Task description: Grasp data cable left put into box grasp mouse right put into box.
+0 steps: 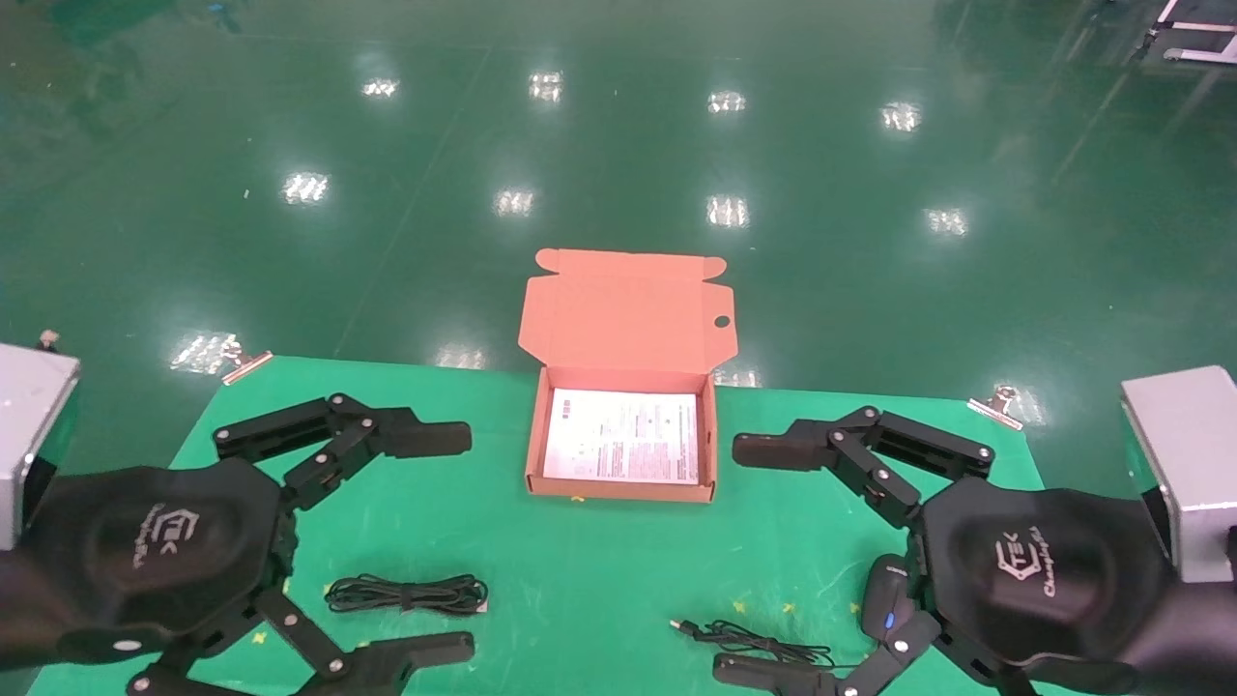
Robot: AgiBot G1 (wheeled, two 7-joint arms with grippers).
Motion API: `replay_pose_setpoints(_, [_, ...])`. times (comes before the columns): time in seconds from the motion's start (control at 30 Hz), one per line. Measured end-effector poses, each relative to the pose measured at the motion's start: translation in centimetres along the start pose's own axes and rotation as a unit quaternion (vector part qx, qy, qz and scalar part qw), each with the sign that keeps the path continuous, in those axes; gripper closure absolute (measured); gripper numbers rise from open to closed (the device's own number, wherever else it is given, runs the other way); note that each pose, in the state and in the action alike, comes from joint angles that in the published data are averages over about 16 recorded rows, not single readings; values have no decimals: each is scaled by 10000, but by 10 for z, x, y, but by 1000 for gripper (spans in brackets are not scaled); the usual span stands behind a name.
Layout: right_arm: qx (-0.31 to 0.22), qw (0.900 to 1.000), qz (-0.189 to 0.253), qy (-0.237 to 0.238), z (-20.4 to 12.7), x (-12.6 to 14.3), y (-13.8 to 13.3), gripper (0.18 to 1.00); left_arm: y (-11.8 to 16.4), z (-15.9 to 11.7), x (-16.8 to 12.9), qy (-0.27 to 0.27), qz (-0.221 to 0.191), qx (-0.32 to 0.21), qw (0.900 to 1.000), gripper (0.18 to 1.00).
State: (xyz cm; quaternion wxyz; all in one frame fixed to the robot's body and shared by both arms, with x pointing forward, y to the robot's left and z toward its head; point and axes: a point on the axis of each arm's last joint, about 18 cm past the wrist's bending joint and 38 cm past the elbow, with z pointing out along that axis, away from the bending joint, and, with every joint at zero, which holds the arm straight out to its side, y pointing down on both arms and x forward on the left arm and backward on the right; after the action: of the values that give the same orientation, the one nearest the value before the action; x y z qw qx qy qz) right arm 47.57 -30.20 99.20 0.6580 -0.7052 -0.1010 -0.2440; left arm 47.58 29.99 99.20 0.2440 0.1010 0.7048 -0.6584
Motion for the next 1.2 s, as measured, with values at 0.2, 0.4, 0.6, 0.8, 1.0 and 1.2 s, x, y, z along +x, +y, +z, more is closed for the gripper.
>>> replay_pose_setpoints(0.2, [1, 10000, 0, 0, 0, 0, 0, 178, 0, 0, 0, 0, 0, 0, 10000, 184])
replay_pose_setpoints(0.4, [0, 10000, 0, 0, 0, 0, 0, 178, 1, 0, 0, -15, -14, -25, 10000, 184])
replay_pose_setpoints(0.6, [-121, 9999, -59, 2, 0, 0, 2, 178, 6, 0, 0, -11, -67, -130, 9999, 184])
replay_pose_setpoints(0.8, [-621, 9974, -354, -68, 1, 0, 8, 178, 16, 2, 0, 59, -178, -400, 9990, 184])
replay_pose_setpoints(1.0, [-1494, 9841, -923, -266, 6, 6, 20, 178, 33, 9, -1, 257, -236, -961, 9948, 184])
replay_pose_setpoints(1.2, [-2514, 9517, -1657, -607, 15, 19, 35, 178, 53, 21, -7, 532, -146, -1808, 9820, 184])
